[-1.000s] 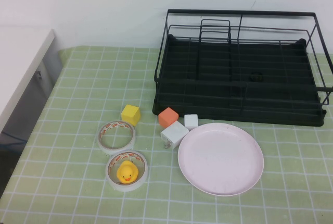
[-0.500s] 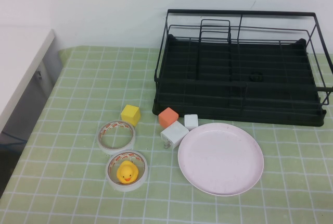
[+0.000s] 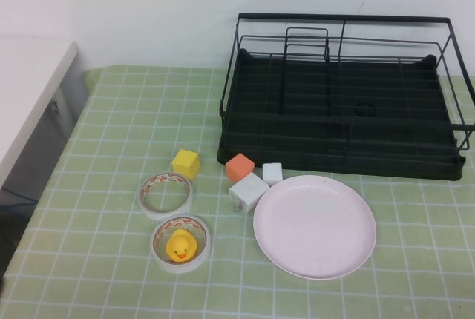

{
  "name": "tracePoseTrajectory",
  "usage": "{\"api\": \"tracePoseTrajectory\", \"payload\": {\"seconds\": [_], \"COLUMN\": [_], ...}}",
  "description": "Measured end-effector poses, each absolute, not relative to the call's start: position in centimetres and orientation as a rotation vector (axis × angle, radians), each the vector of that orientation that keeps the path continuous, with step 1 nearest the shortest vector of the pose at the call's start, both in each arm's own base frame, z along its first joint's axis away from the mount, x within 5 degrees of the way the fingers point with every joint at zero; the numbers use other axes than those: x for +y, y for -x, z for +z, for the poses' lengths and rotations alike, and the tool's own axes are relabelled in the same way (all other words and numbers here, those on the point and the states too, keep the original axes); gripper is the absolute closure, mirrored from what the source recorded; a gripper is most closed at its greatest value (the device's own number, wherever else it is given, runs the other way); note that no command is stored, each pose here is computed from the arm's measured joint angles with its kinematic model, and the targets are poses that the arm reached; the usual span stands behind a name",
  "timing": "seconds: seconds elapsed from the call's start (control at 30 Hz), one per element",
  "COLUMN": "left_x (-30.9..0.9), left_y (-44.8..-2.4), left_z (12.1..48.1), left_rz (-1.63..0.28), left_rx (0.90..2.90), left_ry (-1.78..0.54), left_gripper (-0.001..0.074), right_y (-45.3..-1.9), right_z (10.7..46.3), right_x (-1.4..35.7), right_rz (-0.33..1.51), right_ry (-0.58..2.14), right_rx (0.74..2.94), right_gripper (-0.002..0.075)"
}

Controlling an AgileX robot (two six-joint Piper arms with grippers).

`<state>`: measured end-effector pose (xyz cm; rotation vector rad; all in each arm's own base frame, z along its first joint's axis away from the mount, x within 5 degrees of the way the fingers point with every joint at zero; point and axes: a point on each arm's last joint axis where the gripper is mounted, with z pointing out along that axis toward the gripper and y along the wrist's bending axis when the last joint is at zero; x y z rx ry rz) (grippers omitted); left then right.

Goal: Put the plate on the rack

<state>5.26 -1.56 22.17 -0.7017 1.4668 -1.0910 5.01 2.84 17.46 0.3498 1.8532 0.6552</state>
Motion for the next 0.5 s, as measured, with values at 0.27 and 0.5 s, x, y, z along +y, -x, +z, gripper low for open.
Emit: {"api": "tracePoseTrajectory", "payload": {"seconds": [0.27, 0.5], "left_x": [-3.0, -4.9], "left_y": [-8.9, -16.3], "left_z": [27.1, 30.1], "left_rz": [-0.567, -0.436], "left_rx": [2.078, 2.283], "left_ry": [0.233, -0.079], "left_gripper": [0.0737, 0.0737], "right_y": [-4.7, -4.6], "right_z": [17.7, 17.8], "right_x": [3.9, 4.1], "right_rz": [0.638, 0.622], "right_ry": [-0.081, -0.008], "right_rx": [1.854, 1.843], "right_gripper": [0.0716, 0.0716]}}
